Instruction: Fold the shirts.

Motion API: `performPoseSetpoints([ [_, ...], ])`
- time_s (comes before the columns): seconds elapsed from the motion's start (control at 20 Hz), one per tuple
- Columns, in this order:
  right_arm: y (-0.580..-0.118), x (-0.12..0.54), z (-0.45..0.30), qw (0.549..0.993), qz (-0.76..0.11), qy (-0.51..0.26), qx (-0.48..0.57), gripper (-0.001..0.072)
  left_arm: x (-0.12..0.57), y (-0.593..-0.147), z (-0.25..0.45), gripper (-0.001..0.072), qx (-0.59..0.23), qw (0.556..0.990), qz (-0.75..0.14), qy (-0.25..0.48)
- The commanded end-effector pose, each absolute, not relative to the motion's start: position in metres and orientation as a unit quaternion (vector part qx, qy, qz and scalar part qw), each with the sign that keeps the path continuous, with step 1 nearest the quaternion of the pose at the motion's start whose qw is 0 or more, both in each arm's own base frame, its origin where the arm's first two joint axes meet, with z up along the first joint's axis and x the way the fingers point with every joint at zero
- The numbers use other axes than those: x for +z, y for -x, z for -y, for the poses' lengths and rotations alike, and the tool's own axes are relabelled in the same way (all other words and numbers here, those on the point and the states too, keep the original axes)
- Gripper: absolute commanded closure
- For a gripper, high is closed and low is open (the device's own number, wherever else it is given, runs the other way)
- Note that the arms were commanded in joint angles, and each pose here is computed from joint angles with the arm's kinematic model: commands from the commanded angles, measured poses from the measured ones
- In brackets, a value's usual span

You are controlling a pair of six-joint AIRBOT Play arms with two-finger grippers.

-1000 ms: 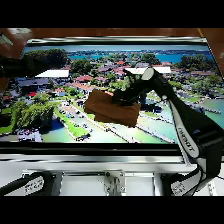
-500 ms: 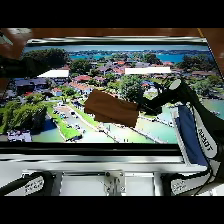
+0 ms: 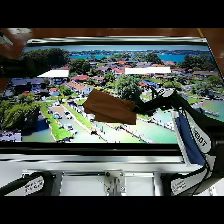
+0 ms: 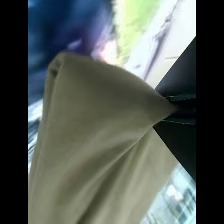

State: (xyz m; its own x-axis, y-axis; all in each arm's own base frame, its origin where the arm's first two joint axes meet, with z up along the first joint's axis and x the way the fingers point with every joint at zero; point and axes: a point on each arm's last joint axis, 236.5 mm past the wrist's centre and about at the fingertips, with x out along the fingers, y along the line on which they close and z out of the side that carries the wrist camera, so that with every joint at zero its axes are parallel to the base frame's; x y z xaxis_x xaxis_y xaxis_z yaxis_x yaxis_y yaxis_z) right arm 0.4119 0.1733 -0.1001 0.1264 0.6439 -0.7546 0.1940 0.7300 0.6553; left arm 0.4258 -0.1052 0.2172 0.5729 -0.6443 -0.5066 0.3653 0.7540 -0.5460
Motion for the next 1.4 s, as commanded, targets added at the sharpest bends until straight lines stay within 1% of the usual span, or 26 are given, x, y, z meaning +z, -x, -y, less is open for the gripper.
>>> performPoseSetpoints([
  [0.0,-0.447,-0.033,-0.166,0.736,-0.556,-0.310,0.232,0.0641,0.217,-0.426,0.105,0.0667,-0.291,0.865,-0.359,0.195],
  [0.15,-0.481,0.064,-0.103,0.807,-0.453,-0.315,0.211,0.0642,0.217,-0.426,0.105,0.0667,-0.291,0.865,-0.358,0.195],
  [0.25,-0.482,0.111,-0.035,0.836,-0.408,-0.337,0.147,0.0642,0.217,-0.426,0.105,0.0666,-0.292,0.865,-0.358,0.194],
  [0.4,-0.450,0.140,0.051,0.841,-0.388,-0.373,0.059,0.0642,0.217,-0.426,0.105,0.0666,-0.292,0.865,-0.358,0.194],
  [0.55,-0.409,0.144,0.115,0.833,-0.390,-0.391,-0.020,0.0642,0.217,-0.426,0.105,0.0666,-0.292,0.865,-0.358,0.194],
  [0.65,-0.380,0.134,0.145,0.821,-0.412,-0.390,-0.068,0.0642,0.217,-0.426,0.105,0.0666,-0.292,0.865,-0.358,0.194],
  [0.8,-0.335,0.111,0.167,0.783,-0.473,-0.387,-0.115,0.0642,0.217,-0.426,0.105,0.0666,-0.292,0.865,-0.358,0.194],
  [1.0,-0.299,0.098,0.164,0.743,-0.531,-0.389,-0.122,0.0642,0.217,-0.426,0.105,0.0666,-0.292,0.866,-0.358,0.194],
  [1.15,-0.269,0.090,0.169,0.719,-0.575,-0.360,-0.153,0.0642,0.217,-0.426,0.105,0.0666,-0.292,0.866,-0.358,0.194],
  [1.25,-0.233,0.079,0.180,0.681,-0.625,-0.329,-0.195,0.0642,0.217,-0.426,0.105,0.0666,-0.293,0.867,-0.356,0.190],
  [1.35,-0.205,0.064,0.175,0.636,-0.669,-0.325,-0.206,0.0643,0.217,-0.426,0.105,0.0666,-0.294,0.867,-0.356,0.189],
])
